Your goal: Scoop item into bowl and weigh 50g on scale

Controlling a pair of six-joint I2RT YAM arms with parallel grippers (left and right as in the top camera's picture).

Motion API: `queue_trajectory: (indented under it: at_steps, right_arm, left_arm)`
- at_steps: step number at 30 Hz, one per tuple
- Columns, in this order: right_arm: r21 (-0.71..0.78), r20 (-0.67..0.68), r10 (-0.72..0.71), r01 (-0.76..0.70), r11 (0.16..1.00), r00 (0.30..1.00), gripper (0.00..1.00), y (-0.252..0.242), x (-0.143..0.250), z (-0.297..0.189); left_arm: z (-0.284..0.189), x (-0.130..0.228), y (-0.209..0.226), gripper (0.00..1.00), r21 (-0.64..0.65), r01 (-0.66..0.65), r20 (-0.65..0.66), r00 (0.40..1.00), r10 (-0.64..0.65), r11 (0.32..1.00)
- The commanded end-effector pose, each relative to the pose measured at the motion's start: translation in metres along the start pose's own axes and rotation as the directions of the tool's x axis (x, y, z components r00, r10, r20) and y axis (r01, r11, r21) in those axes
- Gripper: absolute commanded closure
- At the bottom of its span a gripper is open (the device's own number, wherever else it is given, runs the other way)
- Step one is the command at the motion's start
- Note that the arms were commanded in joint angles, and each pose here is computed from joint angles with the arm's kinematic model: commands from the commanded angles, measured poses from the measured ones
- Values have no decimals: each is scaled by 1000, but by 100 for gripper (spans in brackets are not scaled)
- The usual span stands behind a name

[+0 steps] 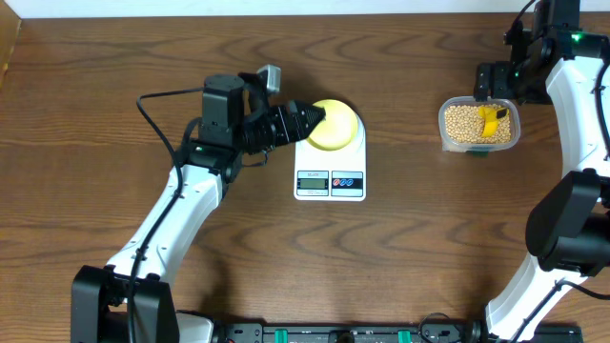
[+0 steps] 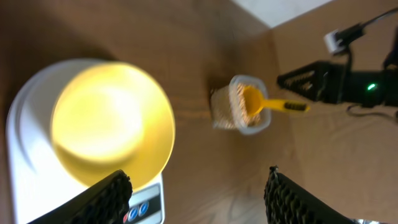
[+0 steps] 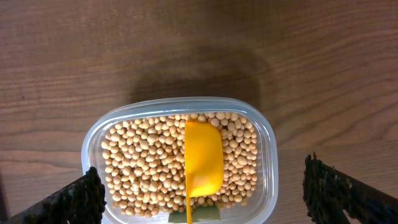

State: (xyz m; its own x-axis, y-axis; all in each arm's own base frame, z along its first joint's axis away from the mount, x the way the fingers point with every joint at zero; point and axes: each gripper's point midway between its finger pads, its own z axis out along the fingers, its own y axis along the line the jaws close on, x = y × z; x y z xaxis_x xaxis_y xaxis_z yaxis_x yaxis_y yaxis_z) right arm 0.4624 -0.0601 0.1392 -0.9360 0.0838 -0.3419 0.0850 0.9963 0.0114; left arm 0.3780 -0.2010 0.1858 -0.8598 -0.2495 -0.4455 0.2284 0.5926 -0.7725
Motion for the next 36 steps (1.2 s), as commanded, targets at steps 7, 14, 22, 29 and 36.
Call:
queue_trajectory:
  at_steps: [7,14,22,29,36]
  right_arm:
    - [4,5,3,-3,1000,1000,1,-3,-3,0]
    - [4,5,3,-3,1000,1000,1,-3,-3,0]
    - [4,5,3,-3,1000,1000,1,-3,-3,0]
    - [4,5,3,-3,1000,1000,1,-3,-3,0]
    - [4,5,3,-3,1000,1000,1,-3,-3,0]
  left_arm:
    - [-21,14,-20,30,-126,-191,-132,976,174,974]
    - [-26,58,-15,30,-306,-431,-354,879,319,849]
    - [-1,132,4,29,-212,-575,-638,694,334,790]
    - [24,189,31,7,-34,-671,-815,448,368,741]
    - [34,218,33,2,99,-720,-861,285,422,687]
